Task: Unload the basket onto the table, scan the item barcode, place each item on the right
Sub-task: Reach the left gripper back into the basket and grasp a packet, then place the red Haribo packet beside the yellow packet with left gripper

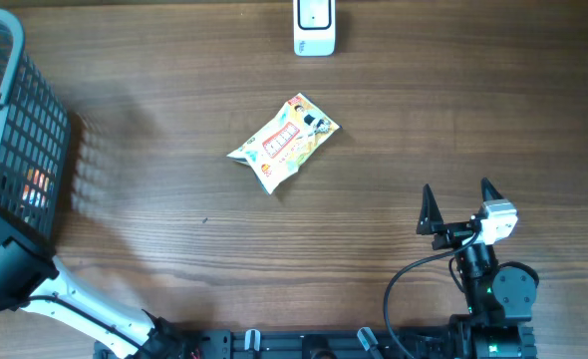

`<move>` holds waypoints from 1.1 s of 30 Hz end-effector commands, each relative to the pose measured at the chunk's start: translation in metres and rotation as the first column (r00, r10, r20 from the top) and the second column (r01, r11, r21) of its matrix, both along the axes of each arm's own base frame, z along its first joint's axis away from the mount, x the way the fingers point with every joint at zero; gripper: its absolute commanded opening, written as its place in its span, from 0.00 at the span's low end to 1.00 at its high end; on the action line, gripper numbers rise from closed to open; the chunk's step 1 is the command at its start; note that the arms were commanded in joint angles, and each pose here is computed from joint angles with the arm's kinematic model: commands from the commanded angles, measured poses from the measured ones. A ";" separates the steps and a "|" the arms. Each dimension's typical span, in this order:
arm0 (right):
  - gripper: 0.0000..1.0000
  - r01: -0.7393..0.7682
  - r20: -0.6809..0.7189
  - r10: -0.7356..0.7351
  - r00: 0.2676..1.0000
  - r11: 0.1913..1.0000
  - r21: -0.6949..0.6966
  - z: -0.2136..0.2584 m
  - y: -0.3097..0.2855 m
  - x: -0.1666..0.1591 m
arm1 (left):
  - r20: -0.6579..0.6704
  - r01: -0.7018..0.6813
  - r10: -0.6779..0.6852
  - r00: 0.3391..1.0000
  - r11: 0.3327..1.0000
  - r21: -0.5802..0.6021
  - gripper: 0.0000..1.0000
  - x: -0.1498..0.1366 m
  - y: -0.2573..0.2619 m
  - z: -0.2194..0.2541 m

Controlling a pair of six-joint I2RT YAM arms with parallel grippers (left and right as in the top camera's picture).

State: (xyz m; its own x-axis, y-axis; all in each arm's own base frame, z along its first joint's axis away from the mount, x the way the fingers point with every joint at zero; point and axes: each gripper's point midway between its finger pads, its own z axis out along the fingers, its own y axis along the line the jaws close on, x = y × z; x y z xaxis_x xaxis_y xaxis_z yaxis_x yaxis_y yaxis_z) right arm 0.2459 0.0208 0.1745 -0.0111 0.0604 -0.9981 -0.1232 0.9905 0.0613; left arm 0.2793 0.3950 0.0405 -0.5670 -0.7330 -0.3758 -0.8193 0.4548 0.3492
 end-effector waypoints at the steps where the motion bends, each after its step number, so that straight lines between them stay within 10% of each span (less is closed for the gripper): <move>1: 1.00 0.015 0.012 -0.014 1.000 1.000 -0.008 0.002 -0.003 0.000 | -0.032 0.005 -0.006 0.999 0.999 -0.035 0.29 -0.007 -0.007 -0.016; 5: 1.00 0.015 0.012 -0.014 1.000 1.000 -0.008 0.002 -0.003 0.000 | -0.048 0.005 -0.008 0.999 0.999 -0.052 0.04 -0.010 -0.011 -0.017; 11: 1.00 0.015 0.012 -0.014 1.000 1.000 -0.008 0.002 -0.003 0.000 | -0.013 0.007 -0.007 1.000 1.000 -0.022 0.04 -0.004 -0.015 0.010; 16: 1.00 0.015 0.012 -0.014 1.000 1.000 -0.008 0.002 -0.003 0.000 | 0.289 -0.025 -0.006 0.957 0.994 0.102 0.04 0.032 -0.028 0.119; 26: 1.00 0.015 0.012 -0.014 1.000 1.000 -0.008 0.002 -0.003 0.000 | 0.787 0.200 -0.213 0.579 0.973 0.117 0.04 0.061 -0.139 0.301; 29: 1.00 0.015 0.012 -0.014 1.000 1.000 -0.008 0.002 -0.003 0.000 | 0.895 0.468 -0.259 0.363 0.881 0.065 0.04 0.073 -0.225 0.342; 33: 1.00 0.015 0.012 -0.014 1.000 1.000 -0.008 0.002 -0.003 0.000 | 0.906 0.701 -0.271 0.325 0.712 -0.039 0.04 0.081 -0.322 0.334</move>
